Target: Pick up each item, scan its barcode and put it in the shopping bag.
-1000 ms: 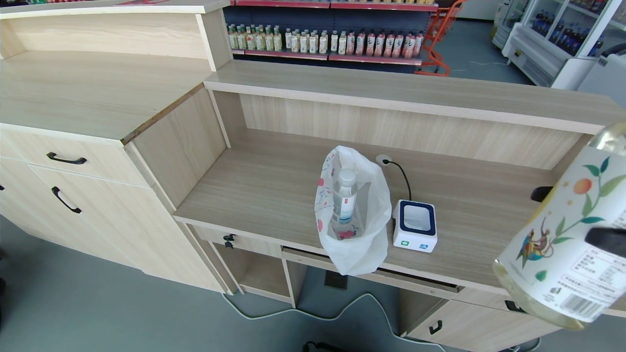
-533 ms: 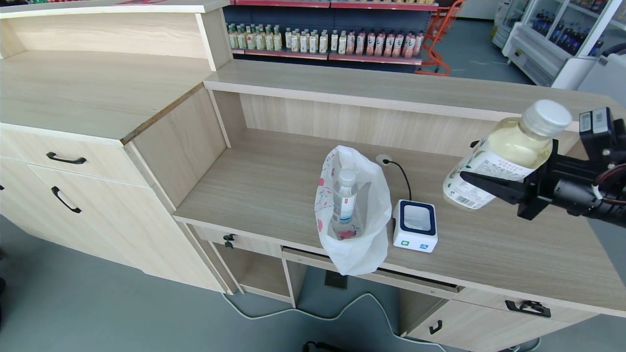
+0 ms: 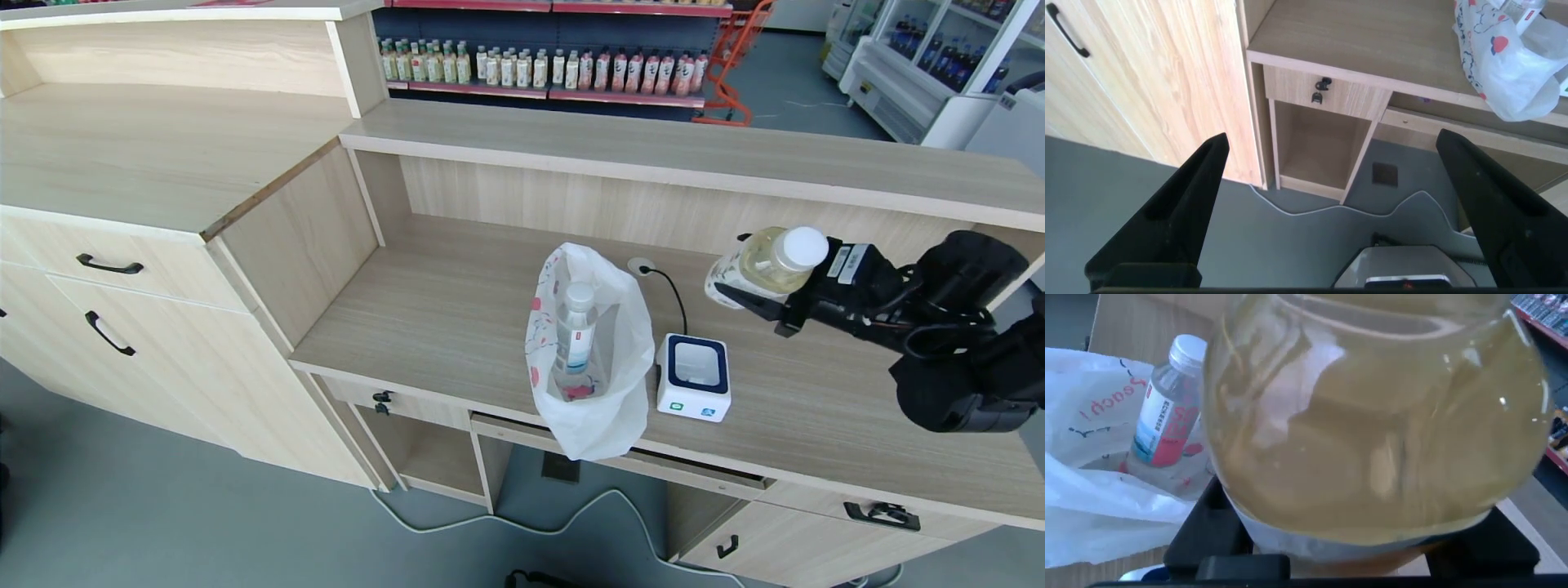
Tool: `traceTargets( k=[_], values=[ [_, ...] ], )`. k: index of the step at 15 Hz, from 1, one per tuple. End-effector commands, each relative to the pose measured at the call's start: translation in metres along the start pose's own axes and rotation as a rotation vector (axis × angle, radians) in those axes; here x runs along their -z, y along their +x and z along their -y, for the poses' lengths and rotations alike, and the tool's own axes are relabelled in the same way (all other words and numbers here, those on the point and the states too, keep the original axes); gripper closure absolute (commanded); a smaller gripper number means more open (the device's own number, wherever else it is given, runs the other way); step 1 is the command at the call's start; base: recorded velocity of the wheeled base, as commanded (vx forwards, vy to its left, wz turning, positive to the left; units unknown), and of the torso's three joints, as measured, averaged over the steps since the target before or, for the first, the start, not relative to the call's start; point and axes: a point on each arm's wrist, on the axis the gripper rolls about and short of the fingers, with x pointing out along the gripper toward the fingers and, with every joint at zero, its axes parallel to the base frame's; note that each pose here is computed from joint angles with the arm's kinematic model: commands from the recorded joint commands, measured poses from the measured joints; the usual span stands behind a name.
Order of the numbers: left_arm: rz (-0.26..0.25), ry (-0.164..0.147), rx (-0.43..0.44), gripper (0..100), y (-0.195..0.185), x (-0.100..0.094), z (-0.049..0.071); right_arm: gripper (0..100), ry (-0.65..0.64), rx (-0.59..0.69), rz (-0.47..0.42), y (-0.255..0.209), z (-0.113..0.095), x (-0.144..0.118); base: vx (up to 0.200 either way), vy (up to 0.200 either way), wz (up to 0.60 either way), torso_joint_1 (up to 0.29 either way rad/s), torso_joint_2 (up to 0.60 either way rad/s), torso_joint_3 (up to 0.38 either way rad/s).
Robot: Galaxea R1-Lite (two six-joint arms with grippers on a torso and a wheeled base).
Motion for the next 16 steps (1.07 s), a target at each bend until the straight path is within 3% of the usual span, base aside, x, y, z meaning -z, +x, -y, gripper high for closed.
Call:
traceTargets(
  k=[1,6,12,16],
  values=[
    [-0.001,0.0,0.0,0,0.0,0.0,0.0,100,-0.014,-0.046,0.011,0.002,-0.017,0.027,0.0,0.0,0.0,0.0,0.0,0.0],
    [-0.001,0.0,0.0,0,0.0,0.0,0.0,100,-0.096,-0.07,0.026,0.003,-0.034,0.046,0.0,0.0,0.0,0.0,0.0,0.0],
    [-0.001,0.0,0.0,0,0.0,0.0,0.0,100,-0.246,-0.072,0.008,-0.004,-0.039,0.054,0.0,0.0,0.0,0.0,0.0,0.0],
    [-0.001,0.0,0.001,0,0.0,0.0,0.0,100,-0.251,-0.074,-0.011,-0.01,-0.041,0.057,0.0,0.0,0.0,0.0,0.0,0.0]
  ],
)
